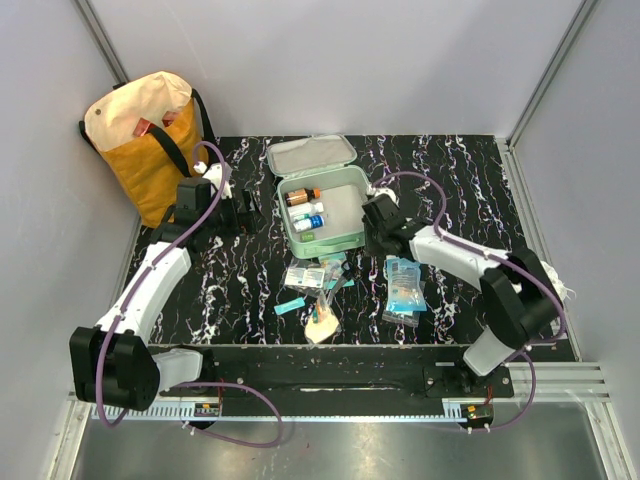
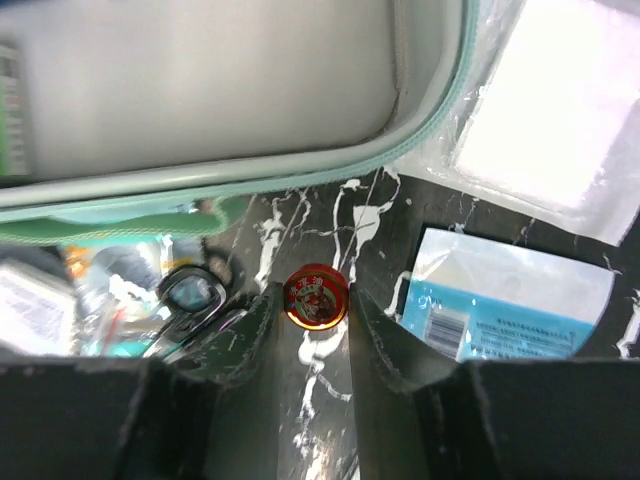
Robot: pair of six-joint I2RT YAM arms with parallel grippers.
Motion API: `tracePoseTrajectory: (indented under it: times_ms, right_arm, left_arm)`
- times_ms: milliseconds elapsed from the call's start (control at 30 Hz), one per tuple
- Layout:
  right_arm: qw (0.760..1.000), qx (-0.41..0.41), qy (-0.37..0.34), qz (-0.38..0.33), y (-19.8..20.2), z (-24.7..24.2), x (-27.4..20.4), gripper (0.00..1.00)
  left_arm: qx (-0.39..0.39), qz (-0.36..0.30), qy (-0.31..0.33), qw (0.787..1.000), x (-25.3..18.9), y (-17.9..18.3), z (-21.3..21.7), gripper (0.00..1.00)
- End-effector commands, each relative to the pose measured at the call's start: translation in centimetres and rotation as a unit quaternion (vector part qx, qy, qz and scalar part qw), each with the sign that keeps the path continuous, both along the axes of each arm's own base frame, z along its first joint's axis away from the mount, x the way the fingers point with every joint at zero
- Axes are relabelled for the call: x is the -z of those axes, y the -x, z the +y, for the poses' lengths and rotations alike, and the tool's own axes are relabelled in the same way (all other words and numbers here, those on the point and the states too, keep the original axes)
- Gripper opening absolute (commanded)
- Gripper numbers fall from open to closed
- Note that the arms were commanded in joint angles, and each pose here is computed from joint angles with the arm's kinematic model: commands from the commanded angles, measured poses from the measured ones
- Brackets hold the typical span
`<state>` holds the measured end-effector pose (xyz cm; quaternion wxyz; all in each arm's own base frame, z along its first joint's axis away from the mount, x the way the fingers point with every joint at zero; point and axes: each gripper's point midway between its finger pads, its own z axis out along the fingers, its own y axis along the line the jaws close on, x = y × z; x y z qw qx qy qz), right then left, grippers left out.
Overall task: Organize the medicine kit
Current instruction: Pick up the medical item at the center of the board, then place the medical item at the medicine box.
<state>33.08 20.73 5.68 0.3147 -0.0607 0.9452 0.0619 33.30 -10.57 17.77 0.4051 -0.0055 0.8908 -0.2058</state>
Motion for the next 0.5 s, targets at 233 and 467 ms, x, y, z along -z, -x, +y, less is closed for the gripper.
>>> tracePoseTrajectory:
  times_ms: [233,467]
  right_arm:
    - [0.988,-0.029,-0.115,-0.101,-3.6,4.4,-12.5,0.33]
    - [0.984,-0.072,-0.144,-0.076,-7.8,9.8,-11.3,0.33]
  left_arm:
    - [0.011,-0.033,0.014,0.999,-1.8,-1.0,-0.6,0.99]
    - [0.007,-0.033,0.013,0.999,-1.5,-0.6,-0.4,0.99]
